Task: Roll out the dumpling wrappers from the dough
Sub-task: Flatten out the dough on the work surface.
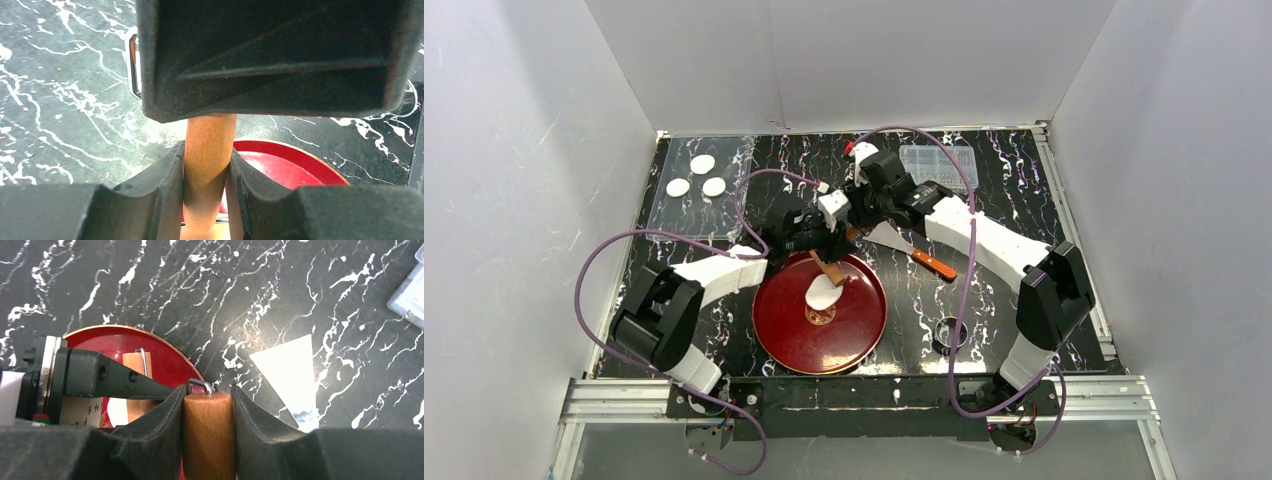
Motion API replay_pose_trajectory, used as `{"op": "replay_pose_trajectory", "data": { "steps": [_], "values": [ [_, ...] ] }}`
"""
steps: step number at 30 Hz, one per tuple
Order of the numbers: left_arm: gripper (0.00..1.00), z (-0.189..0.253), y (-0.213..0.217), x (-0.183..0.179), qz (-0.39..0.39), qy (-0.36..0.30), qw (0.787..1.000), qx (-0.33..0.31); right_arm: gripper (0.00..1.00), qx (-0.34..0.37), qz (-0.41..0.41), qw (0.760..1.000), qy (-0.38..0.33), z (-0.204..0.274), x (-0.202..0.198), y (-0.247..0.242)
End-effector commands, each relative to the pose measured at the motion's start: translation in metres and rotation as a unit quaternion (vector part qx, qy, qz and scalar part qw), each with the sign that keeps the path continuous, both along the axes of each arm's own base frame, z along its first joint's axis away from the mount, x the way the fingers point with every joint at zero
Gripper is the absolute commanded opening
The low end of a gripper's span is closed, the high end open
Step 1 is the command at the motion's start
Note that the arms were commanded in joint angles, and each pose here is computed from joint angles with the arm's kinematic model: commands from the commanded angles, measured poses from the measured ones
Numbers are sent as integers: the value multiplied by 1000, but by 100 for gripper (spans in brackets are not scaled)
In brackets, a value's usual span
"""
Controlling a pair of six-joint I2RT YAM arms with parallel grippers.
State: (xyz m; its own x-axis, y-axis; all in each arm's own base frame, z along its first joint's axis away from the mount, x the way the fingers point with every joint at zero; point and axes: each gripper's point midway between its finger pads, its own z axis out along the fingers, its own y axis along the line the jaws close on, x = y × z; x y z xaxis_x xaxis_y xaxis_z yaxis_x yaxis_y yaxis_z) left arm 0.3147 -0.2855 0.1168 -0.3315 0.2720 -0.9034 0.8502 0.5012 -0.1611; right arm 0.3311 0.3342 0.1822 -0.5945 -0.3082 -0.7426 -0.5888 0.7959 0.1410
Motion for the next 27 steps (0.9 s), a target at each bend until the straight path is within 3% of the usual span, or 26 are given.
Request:
{"op": "replay_pose_trajectory", "data": {
  "steps": [1, 9, 19, 27],
  "values": [
    [0, -35, 12, 20, 63, 32, 997, 38, 1, -6, 50, 998, 24, -22, -37, 12],
    [0, -92, 26, 4, 75, 88, 990, 85, 1, -61, 66, 994, 64, -72, -69, 6],
    [0, -142, 59, -37, 175, 183, 961, 112, 1, -81, 79, 988, 102, -106, -102, 12],
    [0, -152, 85, -55, 182, 166, 959, 142, 1, -90, 117, 982, 120, -138, -123, 27]
  ]
}}
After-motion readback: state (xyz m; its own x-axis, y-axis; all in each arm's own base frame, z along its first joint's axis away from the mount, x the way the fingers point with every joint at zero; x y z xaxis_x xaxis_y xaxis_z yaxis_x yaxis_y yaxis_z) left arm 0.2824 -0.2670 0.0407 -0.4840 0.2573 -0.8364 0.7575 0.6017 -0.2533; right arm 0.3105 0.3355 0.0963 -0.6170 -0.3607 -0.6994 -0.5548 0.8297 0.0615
